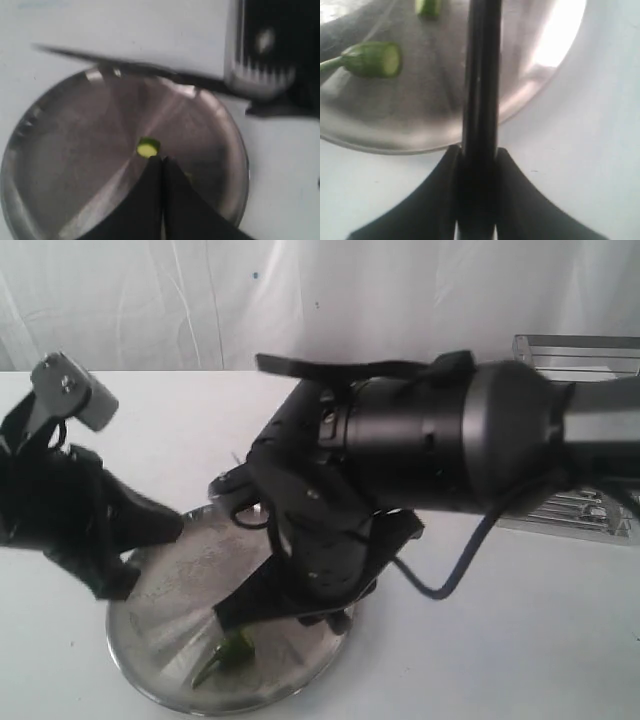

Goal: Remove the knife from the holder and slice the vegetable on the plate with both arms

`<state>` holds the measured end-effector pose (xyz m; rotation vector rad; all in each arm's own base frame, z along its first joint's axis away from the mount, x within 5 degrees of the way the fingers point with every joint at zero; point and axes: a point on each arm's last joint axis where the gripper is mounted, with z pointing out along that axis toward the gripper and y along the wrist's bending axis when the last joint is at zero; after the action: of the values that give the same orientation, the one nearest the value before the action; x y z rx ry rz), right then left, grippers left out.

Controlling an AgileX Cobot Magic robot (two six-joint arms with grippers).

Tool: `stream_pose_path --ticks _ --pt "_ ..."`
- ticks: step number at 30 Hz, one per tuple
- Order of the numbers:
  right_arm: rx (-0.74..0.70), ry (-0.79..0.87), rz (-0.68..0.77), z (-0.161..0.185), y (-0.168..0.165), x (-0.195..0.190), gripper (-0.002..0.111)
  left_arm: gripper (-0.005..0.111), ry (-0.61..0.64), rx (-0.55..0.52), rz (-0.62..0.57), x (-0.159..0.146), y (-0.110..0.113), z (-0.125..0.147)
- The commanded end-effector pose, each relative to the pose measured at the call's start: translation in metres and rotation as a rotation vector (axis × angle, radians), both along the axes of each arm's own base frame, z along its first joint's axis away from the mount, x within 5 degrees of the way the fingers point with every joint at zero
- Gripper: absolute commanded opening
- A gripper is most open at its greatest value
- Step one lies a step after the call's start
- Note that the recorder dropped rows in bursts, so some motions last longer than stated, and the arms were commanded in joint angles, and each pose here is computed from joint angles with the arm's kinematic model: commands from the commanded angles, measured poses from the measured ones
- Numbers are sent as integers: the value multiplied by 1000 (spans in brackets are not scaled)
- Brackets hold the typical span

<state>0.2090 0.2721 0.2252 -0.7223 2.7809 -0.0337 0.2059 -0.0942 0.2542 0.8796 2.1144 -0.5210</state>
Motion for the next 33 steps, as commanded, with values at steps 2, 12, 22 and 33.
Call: stream_pose_path --ticks 2,12,22,33 --pt "-41 -27 2 27 -35 15 0 0 21 123 -127 -12 -5 -42" --pt "11 -99 -54 64 -68 21 0 50 -20 238 -381 -9 -37 -87" --pt "19 -105 -52 62 -70 20 0 52 2 240 -384 9 -45 -106" --pt "-16 -71 -33 41 -75 15 0 52 14 272 -374 27 -50 -118"
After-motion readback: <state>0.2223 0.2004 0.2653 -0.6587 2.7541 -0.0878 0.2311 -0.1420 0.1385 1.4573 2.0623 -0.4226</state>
